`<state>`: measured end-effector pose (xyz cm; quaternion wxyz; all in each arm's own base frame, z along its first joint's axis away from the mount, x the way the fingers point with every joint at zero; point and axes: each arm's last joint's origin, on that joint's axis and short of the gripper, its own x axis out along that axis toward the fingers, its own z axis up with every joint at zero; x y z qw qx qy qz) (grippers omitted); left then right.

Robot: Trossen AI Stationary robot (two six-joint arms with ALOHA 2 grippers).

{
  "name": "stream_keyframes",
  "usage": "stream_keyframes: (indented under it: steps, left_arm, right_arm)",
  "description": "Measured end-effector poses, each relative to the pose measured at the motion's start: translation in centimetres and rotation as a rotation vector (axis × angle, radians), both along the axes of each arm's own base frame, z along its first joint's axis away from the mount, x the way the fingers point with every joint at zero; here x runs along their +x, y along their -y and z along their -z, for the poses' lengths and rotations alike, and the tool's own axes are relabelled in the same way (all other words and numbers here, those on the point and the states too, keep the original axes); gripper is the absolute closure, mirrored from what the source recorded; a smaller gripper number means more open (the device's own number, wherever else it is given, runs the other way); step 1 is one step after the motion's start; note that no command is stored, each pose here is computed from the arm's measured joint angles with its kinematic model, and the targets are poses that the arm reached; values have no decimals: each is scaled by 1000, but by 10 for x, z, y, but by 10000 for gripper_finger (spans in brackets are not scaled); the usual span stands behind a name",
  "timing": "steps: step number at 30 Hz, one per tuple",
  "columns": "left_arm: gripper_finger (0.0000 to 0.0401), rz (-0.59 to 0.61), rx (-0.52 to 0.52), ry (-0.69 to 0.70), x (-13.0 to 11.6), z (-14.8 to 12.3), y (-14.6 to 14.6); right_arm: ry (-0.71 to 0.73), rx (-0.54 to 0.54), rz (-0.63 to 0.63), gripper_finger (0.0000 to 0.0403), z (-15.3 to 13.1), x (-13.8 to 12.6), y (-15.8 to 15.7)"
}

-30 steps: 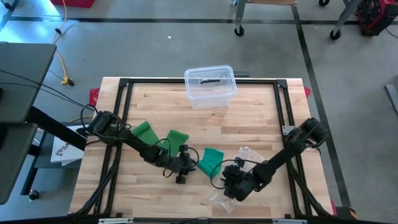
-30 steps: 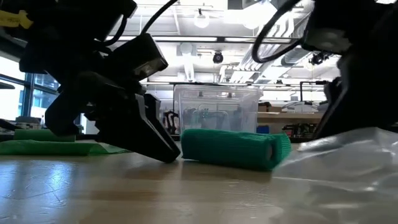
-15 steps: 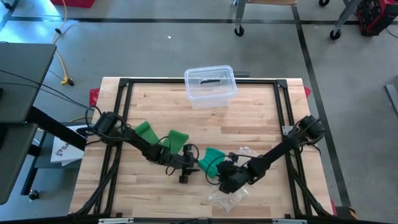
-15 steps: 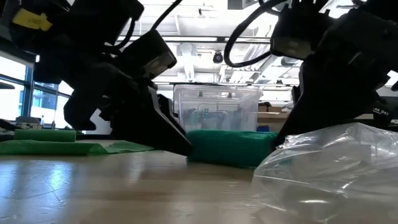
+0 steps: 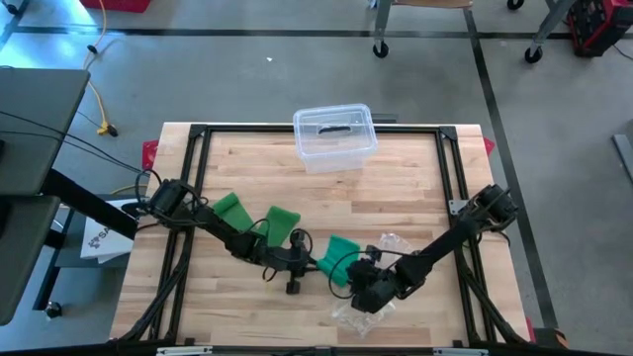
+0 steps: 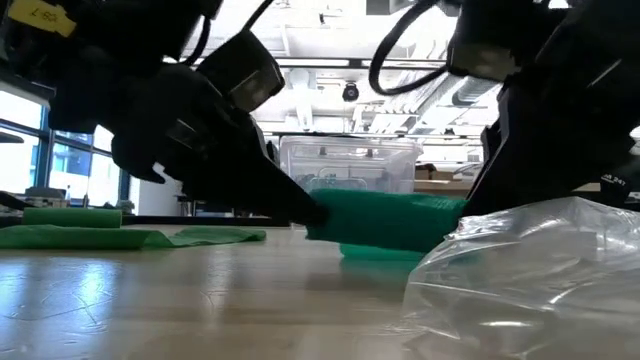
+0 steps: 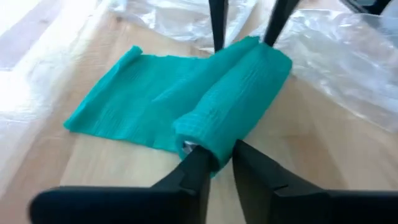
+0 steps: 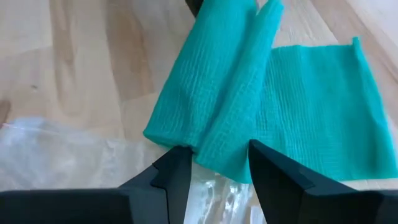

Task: Roll bandage
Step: Roll the blue bandage

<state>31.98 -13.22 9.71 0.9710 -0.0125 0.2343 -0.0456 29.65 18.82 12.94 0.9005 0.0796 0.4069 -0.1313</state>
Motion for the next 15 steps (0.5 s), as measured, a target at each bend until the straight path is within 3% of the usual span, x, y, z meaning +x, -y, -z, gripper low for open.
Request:
stream_keyframes:
  steps: [5,11,15]
  left_arm:
    - [394,32,-30,27,-3,-7,9]
    - [398,-13,-105,34,-8,-26,14]
    - [399,-29,-185,-74,-14,-30,12]
  right_arm:
    - [-29,-49,11,254,-11,-2,-8]
    - [-66,-106,6,254,-27,-2,-15]
    - [-115,-109,9,254,-36,-2,-17]
